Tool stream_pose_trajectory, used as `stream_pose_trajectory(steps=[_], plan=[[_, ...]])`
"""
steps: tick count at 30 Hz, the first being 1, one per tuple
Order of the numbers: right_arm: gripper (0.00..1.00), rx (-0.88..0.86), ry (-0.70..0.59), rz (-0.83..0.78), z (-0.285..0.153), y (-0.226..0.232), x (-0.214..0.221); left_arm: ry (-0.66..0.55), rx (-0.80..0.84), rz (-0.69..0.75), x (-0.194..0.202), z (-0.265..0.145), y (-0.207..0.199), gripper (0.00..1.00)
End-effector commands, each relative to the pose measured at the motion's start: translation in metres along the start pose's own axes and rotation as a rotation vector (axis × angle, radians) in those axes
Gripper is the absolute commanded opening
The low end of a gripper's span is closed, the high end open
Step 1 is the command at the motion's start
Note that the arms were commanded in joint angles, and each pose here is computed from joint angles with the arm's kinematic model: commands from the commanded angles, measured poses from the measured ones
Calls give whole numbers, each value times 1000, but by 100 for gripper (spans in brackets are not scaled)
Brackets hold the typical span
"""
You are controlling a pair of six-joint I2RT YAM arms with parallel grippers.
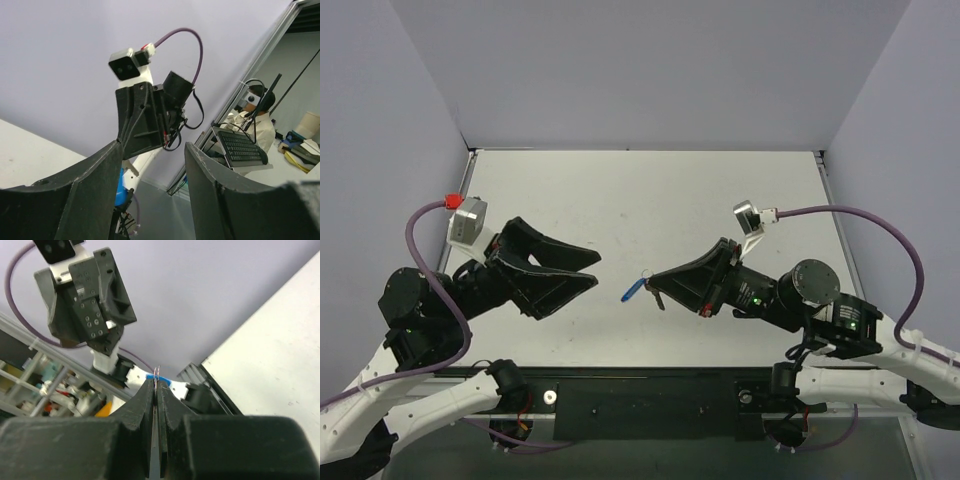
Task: Remove the keys from the keyring
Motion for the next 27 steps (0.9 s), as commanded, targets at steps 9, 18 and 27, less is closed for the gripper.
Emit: stream_pose_trajectory(steps=[9, 18, 27], plan=[[0, 45, 483, -313, -52, -17, 38, 317, -65, -84, 46, -3, 17, 57], [0, 13, 606, -338, -44, -46, 49, 432, -258, -91, 75, -11, 46, 51], [0, 289, 509, -147, -11, -126, 19, 374, -667, -36, 75, -27, 96, 49]])
Point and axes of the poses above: each gripper's point midway between its finger pads, its own z axis out along the fingers, its own y axis along the line the jaws close on, x = y × z, the point moved 5 cm from there along -z, back along the fingers, and after that the axes turned 2 degrees about -z, right-handed, at the moved point
